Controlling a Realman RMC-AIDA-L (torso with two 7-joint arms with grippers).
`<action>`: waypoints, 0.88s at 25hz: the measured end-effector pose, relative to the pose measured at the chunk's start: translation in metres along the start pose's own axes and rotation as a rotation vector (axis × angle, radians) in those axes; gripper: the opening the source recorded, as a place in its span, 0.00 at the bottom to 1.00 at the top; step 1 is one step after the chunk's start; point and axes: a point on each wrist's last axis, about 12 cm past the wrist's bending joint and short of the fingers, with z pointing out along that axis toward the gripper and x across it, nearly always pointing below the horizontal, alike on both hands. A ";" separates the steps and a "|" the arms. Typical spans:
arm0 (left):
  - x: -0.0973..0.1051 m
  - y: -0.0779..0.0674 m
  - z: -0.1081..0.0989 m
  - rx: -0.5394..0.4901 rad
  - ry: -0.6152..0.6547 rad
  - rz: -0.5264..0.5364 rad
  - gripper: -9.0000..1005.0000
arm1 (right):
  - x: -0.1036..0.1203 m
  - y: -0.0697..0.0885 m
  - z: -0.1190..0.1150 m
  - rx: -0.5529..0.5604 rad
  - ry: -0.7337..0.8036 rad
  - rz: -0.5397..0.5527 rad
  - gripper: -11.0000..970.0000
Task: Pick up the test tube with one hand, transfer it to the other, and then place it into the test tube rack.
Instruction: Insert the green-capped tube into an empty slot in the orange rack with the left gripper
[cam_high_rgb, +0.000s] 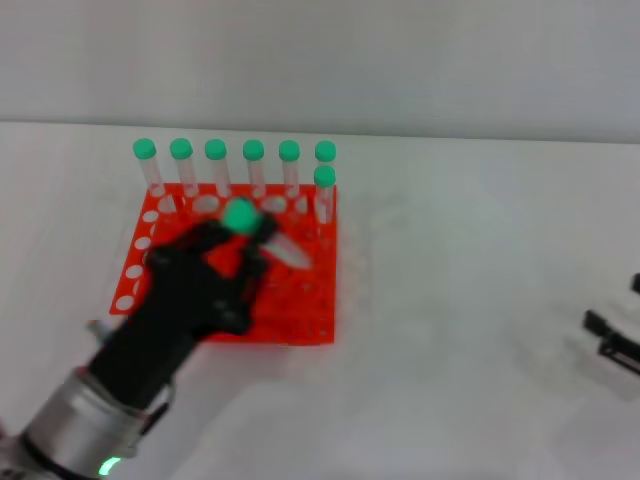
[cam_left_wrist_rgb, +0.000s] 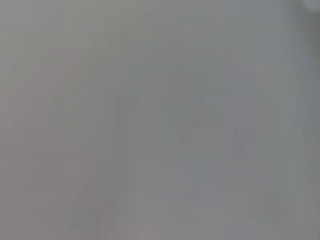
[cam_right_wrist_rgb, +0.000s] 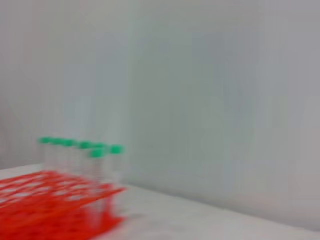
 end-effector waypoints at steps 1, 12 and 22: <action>-0.001 0.004 -0.006 -0.050 -0.008 0.004 0.21 | 0.001 -0.003 -0.005 0.042 -0.011 0.011 0.73; -0.010 0.052 -0.008 -0.305 -0.040 0.071 0.21 | 0.002 -0.013 -0.014 0.246 -0.110 0.134 0.85; 0.006 0.072 0.042 -0.292 0.121 0.065 0.21 | -0.002 -0.012 -0.005 0.227 -0.125 0.130 0.84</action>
